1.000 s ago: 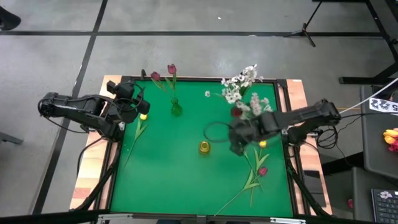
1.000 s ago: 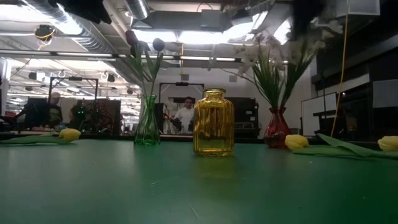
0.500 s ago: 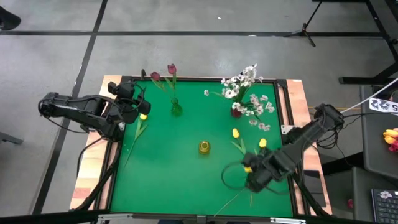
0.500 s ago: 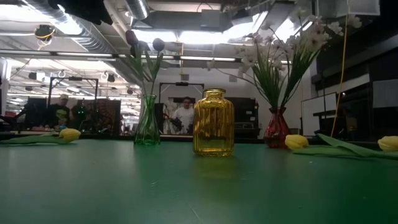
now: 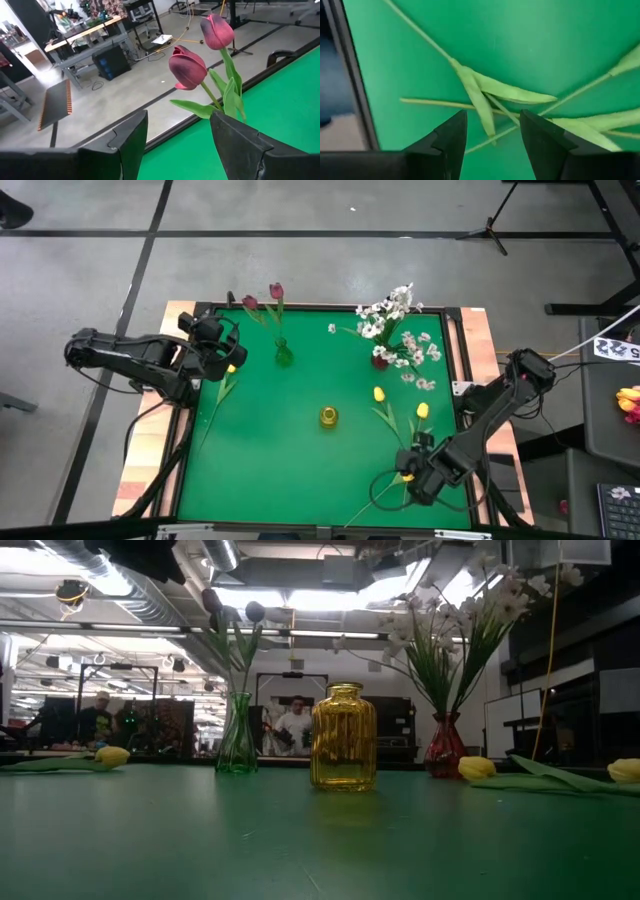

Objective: Sort flowers into vase by color
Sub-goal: Put the red flower into the green vase

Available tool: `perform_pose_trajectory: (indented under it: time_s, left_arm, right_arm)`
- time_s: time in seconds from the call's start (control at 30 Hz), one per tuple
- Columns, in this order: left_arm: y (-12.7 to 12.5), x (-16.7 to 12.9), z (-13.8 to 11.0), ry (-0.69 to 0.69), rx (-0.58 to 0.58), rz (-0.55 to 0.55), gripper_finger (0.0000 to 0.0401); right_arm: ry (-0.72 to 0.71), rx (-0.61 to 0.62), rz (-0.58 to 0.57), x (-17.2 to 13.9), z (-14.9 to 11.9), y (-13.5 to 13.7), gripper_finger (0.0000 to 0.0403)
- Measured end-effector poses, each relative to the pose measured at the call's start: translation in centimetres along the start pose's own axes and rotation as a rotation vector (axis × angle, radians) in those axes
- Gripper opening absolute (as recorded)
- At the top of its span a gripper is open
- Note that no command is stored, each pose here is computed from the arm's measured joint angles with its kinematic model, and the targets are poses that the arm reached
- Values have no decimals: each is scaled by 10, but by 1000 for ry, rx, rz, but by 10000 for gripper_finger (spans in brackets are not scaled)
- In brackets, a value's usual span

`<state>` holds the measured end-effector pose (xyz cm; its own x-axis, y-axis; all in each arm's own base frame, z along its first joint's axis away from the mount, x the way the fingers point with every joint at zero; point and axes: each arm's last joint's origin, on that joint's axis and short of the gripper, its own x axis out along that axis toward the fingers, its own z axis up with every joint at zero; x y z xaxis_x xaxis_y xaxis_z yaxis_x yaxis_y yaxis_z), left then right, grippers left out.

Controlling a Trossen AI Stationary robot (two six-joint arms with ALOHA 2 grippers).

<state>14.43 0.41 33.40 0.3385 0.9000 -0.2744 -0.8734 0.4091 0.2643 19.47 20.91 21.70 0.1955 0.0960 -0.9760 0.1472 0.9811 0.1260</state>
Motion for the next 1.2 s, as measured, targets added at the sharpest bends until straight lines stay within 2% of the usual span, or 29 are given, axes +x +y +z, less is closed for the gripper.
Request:
perform_pose_trajectory:
  time_s: [0.17, 0.27, 0.37, 0.53, 0.83, 1.03, 1.2]
  left_arm:
    - [0, 0, 0, 0, 4, 0, 214]
    - [0, 0, 0, 0, 4, 0, 214]
    - [0, 0, 0, 0, 4, 0, 214]
    - [1, 0, 0, 2, 12, 1, 214]
    - [2, 0, -2, 7, 32, 5, 214]
    - [2, 0, -2, 8, 31, 5, 214]
    - [2, 0, -2, 8, 32, 5, 214]
  right_arm:
    - [-7, -100, 23, 7, 10, -8, 184]
    - [-34, -202, 45, 12, 21, -9, 184]
    - [6, -299, 82, 25, 29, -8, 184]
    - [76, -367, 140, 44, 33, -4, 184]
    - [105, -403, 111, 60, 30, 0, 184]
    - [48, -412, 36, 61, 32, -1, 184]
    - [78, -382, 84, 61, 31, 1, 184]
